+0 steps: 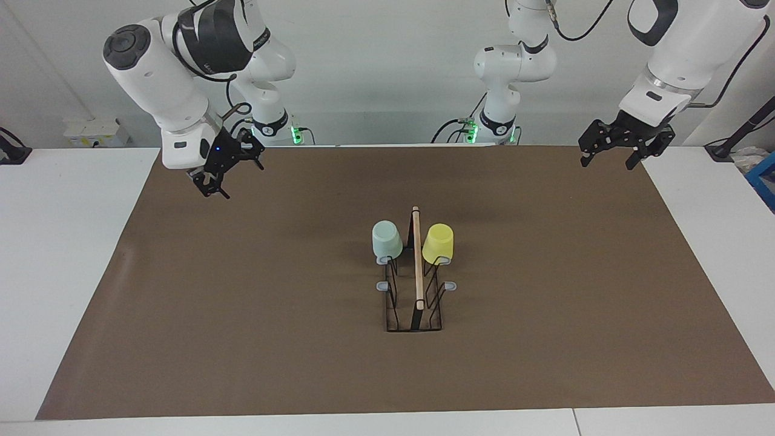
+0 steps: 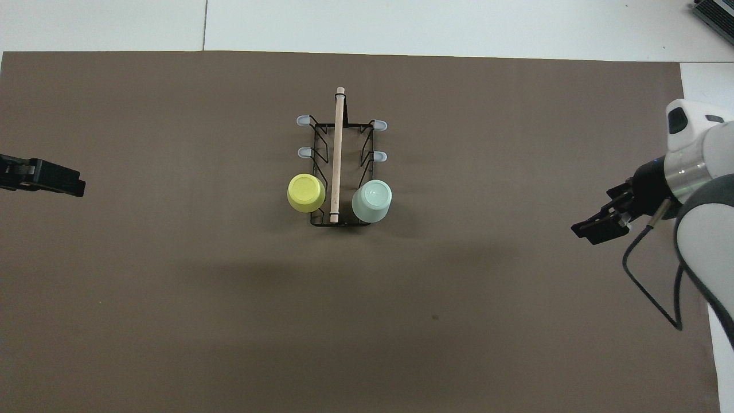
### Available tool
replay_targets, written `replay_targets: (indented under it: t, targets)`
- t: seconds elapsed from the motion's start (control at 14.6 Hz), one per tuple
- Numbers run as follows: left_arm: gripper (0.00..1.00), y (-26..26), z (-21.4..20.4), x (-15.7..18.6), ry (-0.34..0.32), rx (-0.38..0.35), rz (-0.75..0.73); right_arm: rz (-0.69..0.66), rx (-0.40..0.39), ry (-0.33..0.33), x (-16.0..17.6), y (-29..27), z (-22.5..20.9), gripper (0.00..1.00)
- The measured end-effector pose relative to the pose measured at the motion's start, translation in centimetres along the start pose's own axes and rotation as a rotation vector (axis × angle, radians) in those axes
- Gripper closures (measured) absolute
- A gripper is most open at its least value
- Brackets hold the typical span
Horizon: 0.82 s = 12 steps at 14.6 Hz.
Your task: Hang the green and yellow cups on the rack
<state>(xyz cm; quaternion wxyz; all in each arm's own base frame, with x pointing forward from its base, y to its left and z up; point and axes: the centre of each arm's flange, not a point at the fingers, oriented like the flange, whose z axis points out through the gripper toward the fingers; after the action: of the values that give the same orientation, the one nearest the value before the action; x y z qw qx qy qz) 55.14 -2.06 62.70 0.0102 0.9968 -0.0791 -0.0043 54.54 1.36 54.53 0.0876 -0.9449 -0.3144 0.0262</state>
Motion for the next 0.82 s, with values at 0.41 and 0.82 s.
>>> replay_targets:
  t: [0.41,0.82]
  targets:
    - [0.00,0.0,0.0,0.0,0.000,0.000,0.000,0.216,-0.115,0.002,-1.0,2.2,-1.3,0.00]
    - [0.00,0.0,0.0,0.0,0.000,0.000,0.000,0.475,-0.124,0.025,1.1,-1.3,-3.4,0.00]
